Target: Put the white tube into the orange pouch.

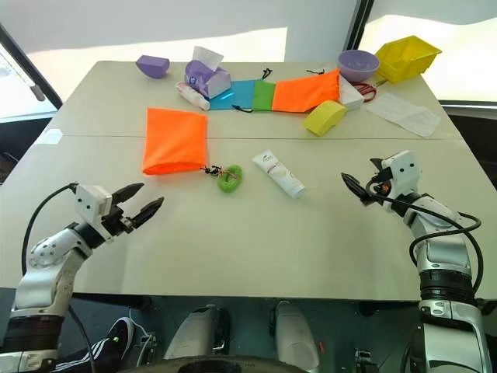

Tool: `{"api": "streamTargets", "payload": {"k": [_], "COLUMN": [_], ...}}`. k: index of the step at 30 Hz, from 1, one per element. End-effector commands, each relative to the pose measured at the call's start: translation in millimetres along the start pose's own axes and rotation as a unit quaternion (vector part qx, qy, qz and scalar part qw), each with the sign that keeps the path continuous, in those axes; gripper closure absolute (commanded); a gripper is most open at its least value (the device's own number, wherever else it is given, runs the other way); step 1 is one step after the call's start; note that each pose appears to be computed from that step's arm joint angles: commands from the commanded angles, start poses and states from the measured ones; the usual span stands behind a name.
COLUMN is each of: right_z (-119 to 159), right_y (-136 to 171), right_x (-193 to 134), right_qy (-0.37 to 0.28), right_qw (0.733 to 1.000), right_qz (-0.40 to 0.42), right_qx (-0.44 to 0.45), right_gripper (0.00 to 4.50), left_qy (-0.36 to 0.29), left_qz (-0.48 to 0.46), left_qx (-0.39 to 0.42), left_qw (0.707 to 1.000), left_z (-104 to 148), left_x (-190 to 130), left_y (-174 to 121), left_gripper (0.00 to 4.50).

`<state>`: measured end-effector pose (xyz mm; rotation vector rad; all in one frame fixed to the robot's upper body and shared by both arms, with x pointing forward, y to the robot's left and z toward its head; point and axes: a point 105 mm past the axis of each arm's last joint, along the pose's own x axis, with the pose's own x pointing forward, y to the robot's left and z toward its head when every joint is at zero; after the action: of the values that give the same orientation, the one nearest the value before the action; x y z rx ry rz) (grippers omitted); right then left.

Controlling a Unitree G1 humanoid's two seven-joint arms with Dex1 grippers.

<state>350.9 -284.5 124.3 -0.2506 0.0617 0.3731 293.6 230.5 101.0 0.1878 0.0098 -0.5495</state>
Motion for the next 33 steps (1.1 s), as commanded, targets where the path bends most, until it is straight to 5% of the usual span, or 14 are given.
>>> {"api": "streamTargets", "payload": {"k": [1, 24, 28, 33], "right_z": [14, 17, 27, 58], "right_y": [-4, 9, 52, 119], "right_x": [-1, 4, 5, -1], "right_qy": [-0.020, -0.022, -0.033, -0.082], "right_qw": [1.000, 0.999, 0.989, 0.958], "right_qz": [-0.007, 0.023, 0.127, 0.271], "right_qx": [-0.021, -0.029, -0.067, -0.049], "right_gripper": [0.07, 0.07, 0.07, 0.07], "left_qy": [-0.023, -0.052, -0.060, 0.013], "left_qz": [0.016, 0.044, 0.076, 0.085], "left_qx": [0.034, 0.061, 0.121, 0.265], "left_qw": [0.999, 0.996, 0.988, 0.960], "left_z": [14, 26, 40, 25], "left_x": [-6, 1, 22, 54], "left_y": [7, 23, 33, 44], "left_gripper": [1.05, 1.05, 1.05, 1.05]}}
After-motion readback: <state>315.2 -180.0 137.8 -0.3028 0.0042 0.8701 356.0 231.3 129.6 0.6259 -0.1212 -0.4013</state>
